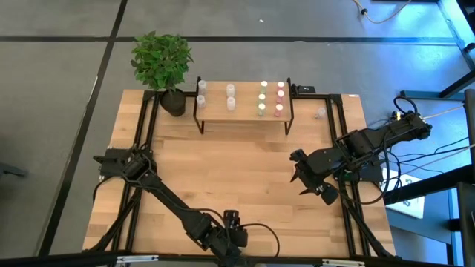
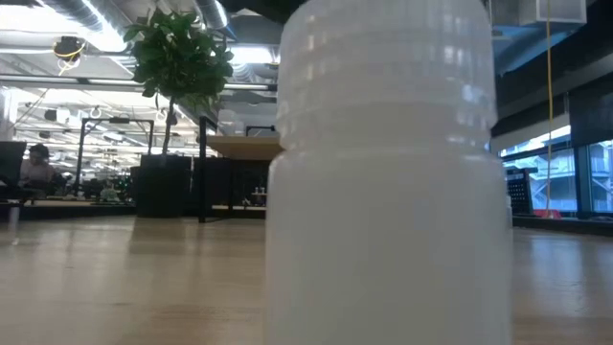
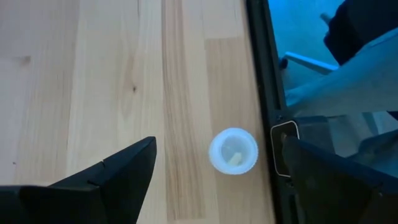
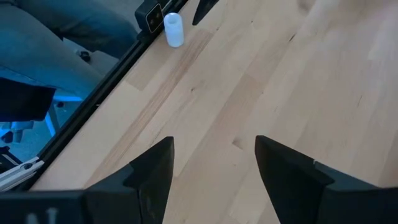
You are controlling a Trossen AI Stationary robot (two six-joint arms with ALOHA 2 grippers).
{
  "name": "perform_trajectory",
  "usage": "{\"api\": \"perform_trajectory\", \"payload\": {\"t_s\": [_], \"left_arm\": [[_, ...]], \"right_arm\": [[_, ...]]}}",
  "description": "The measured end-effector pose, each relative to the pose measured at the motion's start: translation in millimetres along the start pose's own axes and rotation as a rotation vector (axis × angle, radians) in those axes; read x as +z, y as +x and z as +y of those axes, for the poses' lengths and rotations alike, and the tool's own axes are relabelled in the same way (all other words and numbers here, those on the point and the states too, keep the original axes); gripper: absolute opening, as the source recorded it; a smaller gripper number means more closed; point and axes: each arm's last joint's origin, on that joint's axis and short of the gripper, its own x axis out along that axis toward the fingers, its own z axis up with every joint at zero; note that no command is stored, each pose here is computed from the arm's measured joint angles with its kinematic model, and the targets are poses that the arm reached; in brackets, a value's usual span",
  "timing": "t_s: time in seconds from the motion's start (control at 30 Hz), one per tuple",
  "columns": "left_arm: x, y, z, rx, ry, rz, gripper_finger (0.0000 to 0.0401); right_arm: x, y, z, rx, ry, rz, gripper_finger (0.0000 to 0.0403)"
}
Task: Pick and place medicine bottles onto shelf by color
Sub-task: Put the white pill bottle on the shelf aligned with the other white pill bottles
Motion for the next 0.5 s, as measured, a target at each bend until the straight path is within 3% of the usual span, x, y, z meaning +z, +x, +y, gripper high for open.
{"api": "perform_trajectory", "payload": {"t_s": [0.13,0.5], "left_arm": [[-1,2,-1,-0.002,0.001,-0.001,0.0344],[-22,40,-4,0.041,0.006,0.077,0.0344]], "right_arm": [[0,0,0,0.000,0.000,0.000,0.0227],[0,0,0,0.000,-0.003,-0.001,0.0227]]}}
